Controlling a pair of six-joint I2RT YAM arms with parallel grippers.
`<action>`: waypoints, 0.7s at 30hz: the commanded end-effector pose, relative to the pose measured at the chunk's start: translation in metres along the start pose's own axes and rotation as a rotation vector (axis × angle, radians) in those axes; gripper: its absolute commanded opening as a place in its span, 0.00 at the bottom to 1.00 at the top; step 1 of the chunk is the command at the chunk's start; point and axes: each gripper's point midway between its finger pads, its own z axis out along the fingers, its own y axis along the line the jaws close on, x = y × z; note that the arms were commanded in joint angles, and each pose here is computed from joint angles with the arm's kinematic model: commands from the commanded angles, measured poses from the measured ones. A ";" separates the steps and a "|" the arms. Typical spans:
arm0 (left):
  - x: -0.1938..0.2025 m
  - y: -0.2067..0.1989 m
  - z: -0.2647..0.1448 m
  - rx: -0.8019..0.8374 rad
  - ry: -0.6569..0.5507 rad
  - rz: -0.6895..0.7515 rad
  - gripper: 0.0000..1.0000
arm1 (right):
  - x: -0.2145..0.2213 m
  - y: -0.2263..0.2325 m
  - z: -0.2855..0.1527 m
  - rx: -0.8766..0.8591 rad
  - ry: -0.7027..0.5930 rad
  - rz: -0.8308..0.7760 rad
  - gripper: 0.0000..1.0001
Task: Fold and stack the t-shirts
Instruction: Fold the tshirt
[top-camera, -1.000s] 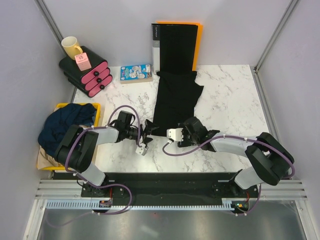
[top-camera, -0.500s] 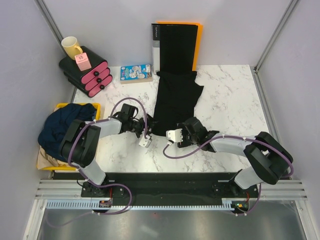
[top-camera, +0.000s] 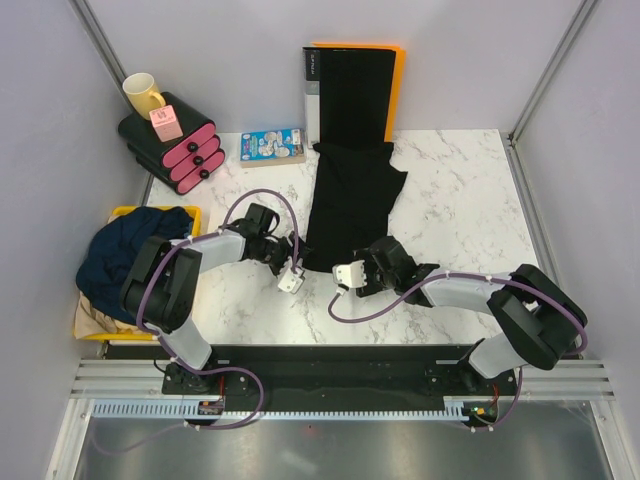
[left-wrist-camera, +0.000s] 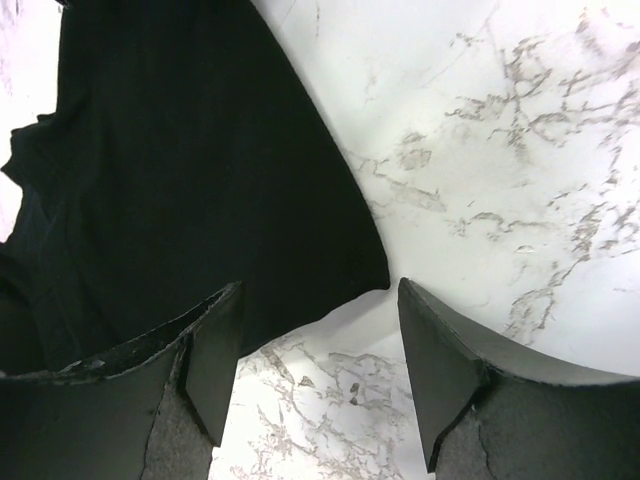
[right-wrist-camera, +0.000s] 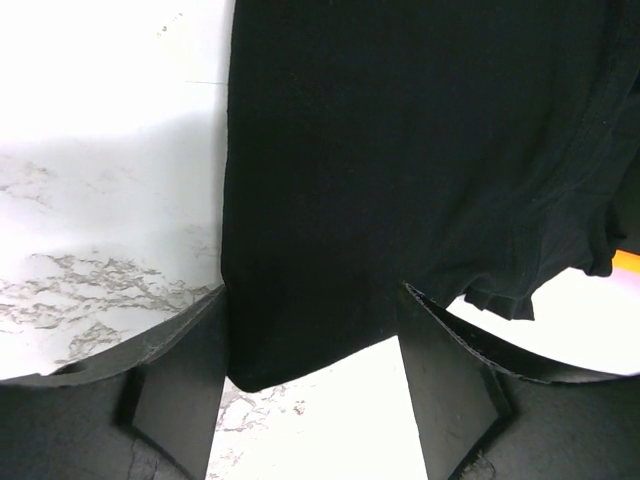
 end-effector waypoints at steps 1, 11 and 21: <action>-0.014 -0.045 0.009 0.184 -0.057 0.204 0.70 | 0.016 0.045 0.002 -0.142 0.039 0.020 0.72; -0.029 -0.059 0.025 0.252 -0.075 0.129 0.40 | 0.017 0.050 0.008 -0.156 0.045 0.035 0.59; -0.014 -0.050 0.036 0.241 0.069 -0.006 0.13 | 0.018 0.065 0.000 -0.194 0.026 0.033 0.22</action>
